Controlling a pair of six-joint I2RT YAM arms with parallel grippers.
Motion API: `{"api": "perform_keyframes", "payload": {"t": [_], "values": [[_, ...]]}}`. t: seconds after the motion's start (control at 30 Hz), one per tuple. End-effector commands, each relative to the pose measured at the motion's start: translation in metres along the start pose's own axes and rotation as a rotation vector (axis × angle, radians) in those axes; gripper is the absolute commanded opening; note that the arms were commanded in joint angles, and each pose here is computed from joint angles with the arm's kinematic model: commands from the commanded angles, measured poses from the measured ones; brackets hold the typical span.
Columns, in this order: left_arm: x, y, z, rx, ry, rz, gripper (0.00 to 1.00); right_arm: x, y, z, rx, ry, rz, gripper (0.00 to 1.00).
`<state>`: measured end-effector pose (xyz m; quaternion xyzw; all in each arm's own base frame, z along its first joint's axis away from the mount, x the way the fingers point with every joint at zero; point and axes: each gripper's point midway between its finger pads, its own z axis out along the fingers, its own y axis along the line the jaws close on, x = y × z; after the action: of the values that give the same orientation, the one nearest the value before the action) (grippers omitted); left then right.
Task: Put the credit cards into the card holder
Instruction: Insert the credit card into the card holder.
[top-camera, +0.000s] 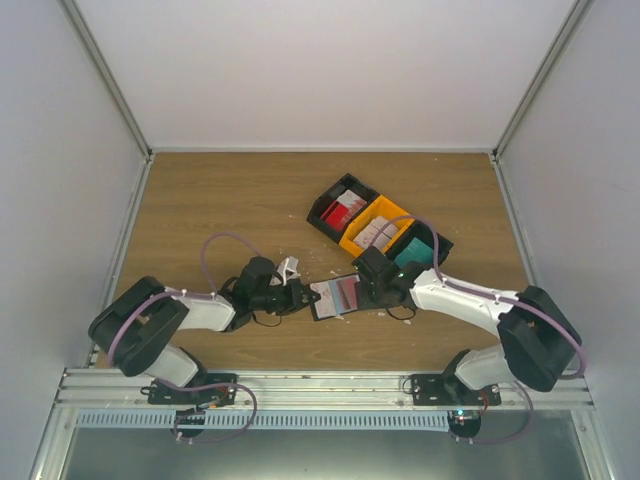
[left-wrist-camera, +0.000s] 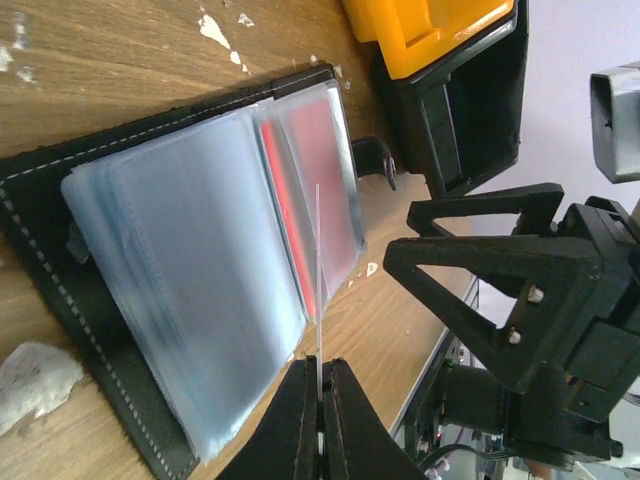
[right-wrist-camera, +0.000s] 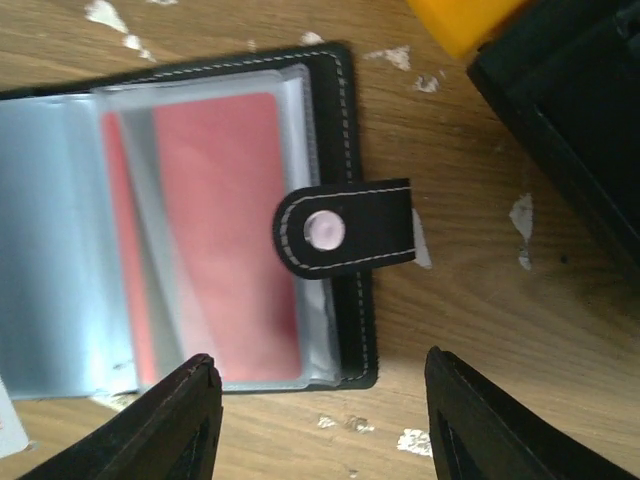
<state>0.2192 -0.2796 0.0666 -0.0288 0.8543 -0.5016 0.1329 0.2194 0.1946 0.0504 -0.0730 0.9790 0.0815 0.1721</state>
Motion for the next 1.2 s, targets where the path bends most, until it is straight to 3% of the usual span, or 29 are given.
{"api": "perform_keyframes", "payload": {"t": [0.0,0.5,0.8,1.17], "values": [[-0.01,-0.017,0.008,0.084,-0.06,0.04,0.0,-0.002,-0.014,0.008,0.098,-0.024,-0.035,0.54],[-0.017,-0.016,0.035,0.09,-0.057,0.007,0.0,0.004,-0.02,0.034,-0.045,-0.007,-0.046,0.5],[-0.023,0.0,0.042,0.019,-0.075,-0.031,0.0,0.007,-0.018,0.036,-0.109,0.042,-0.035,0.37],[-0.015,0.02,0.051,-0.024,-0.037,-0.126,0.0,0.025,-0.016,0.046,-0.121,0.136,-0.04,0.33]]}}
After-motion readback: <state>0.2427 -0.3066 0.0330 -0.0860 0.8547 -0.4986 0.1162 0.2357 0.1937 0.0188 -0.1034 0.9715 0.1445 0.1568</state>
